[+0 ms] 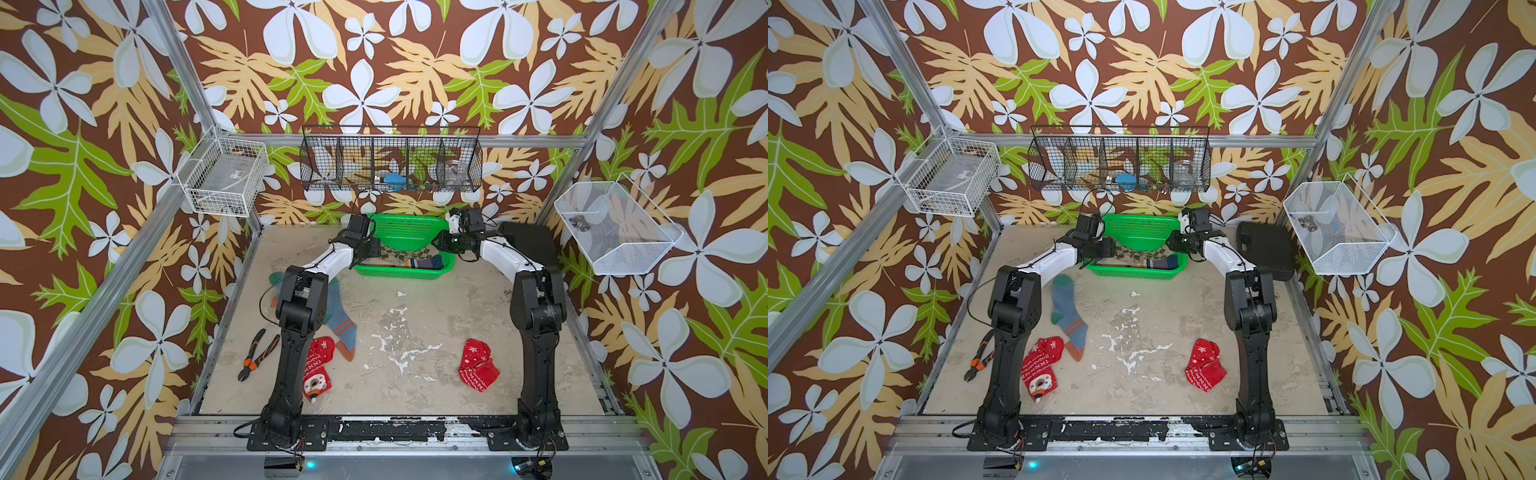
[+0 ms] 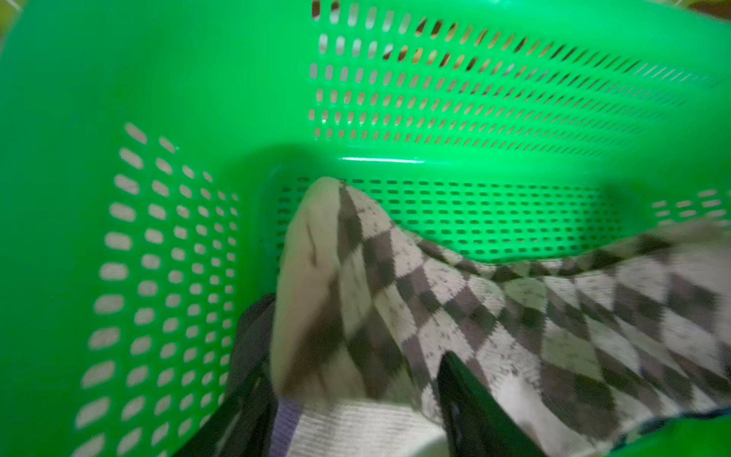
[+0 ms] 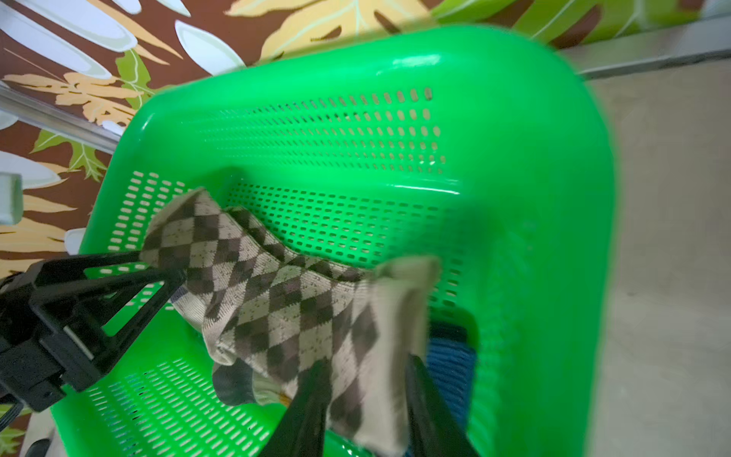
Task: Place the socks together as a pair
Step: Place a pair of socks in the bin.
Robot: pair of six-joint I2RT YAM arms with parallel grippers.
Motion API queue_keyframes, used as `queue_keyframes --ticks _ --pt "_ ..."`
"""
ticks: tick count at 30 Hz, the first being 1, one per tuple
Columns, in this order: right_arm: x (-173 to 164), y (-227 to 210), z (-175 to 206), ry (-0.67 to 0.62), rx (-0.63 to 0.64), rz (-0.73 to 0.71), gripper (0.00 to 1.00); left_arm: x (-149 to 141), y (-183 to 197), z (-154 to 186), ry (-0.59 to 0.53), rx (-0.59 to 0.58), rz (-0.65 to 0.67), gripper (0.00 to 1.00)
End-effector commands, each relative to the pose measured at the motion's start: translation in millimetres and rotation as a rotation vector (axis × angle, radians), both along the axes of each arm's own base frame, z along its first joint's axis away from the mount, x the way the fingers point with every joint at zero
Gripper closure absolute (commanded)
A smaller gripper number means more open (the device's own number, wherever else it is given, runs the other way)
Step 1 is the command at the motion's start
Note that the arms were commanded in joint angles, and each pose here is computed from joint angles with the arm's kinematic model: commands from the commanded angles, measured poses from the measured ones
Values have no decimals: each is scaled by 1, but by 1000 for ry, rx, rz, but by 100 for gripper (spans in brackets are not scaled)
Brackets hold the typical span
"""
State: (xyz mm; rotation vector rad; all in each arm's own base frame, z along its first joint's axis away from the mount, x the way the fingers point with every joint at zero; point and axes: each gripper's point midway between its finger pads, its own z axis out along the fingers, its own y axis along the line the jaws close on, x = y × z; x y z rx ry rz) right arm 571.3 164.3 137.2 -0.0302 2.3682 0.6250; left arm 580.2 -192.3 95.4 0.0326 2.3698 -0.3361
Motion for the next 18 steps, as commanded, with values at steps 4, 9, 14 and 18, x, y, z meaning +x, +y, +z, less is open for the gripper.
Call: queue_keyframes --ticks 4,9,14,18 --pt "-59 -22 72 -125 -166 -53 46 -38 3 121 -241 -105 3 4" --pt "-163 -30 36 -65 -200 -30 39 -115 -8 154 -322 -174 -43 1" --pt "-246 -52 -20 28 -336 -61 39 -198 -22 122 -303 -305 -109 2" --pt "-271 -65 -39 54 -400 -114 38 -246 -47 91 -285 -391 -172 4"
